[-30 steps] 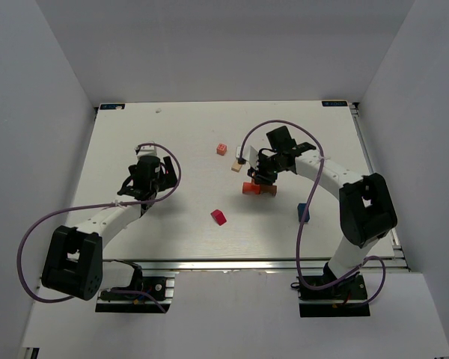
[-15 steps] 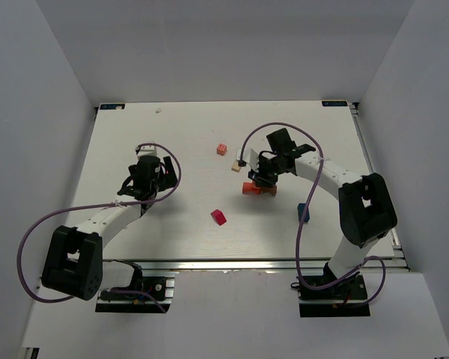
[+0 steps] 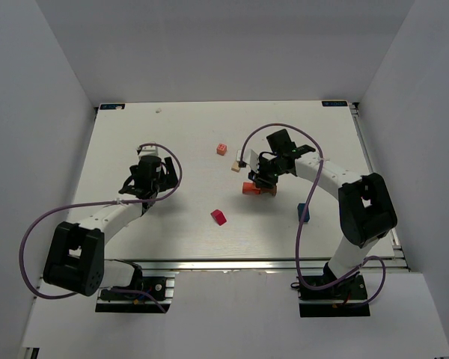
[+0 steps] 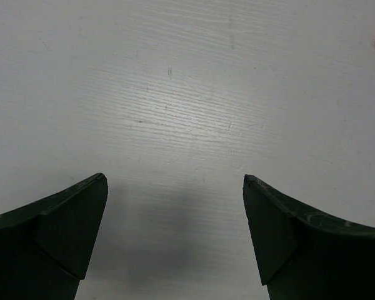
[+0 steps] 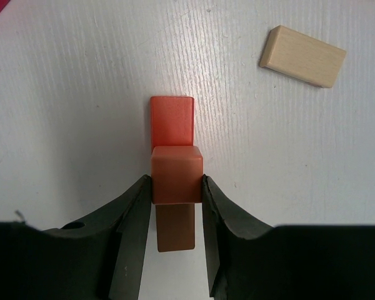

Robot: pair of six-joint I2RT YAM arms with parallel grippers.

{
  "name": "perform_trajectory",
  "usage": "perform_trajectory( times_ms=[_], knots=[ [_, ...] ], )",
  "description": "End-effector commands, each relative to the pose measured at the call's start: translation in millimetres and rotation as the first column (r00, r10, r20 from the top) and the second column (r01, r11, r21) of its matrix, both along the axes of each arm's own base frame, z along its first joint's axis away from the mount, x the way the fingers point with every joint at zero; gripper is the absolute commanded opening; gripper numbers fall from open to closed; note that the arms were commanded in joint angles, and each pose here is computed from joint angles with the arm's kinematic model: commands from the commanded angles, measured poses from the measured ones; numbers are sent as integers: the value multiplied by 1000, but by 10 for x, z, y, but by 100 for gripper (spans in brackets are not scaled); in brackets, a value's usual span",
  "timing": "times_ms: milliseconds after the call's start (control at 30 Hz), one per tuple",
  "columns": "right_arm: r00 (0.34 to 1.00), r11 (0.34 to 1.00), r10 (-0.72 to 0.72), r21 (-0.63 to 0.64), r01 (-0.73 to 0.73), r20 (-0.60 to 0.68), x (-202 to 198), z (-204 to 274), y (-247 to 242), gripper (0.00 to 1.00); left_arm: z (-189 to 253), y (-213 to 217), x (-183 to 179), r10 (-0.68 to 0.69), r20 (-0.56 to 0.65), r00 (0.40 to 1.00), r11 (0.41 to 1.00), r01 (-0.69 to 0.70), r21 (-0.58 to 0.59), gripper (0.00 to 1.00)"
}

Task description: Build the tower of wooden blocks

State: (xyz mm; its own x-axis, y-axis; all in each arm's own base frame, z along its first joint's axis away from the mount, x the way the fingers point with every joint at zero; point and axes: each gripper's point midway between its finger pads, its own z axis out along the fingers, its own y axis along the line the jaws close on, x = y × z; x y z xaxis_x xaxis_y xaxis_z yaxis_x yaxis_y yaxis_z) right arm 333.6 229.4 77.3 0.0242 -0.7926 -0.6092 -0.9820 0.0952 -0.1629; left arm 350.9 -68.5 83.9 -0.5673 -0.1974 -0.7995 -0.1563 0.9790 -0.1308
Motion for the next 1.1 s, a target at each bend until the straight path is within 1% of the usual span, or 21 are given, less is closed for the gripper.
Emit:
perform_trajectory(
  times_ms=[0, 333, 1067],
  knots=[
    [1000, 999, -4, 33, 3, 30, 58, 106, 31, 28, 182, -22, 109, -4, 49, 999, 1000, 5, -13, 98],
    [1000, 999, 0, 41, -1, 31, 44, 106, 47, 33, 182, -12, 96, -3, 50, 999, 1000, 3, -10, 98],
    [1000, 1000, 16, 20, -16, 24, -5, 39, 69, 36, 158, 4, 104, 2, 38, 999, 1000, -2, 3, 98]
  ],
)
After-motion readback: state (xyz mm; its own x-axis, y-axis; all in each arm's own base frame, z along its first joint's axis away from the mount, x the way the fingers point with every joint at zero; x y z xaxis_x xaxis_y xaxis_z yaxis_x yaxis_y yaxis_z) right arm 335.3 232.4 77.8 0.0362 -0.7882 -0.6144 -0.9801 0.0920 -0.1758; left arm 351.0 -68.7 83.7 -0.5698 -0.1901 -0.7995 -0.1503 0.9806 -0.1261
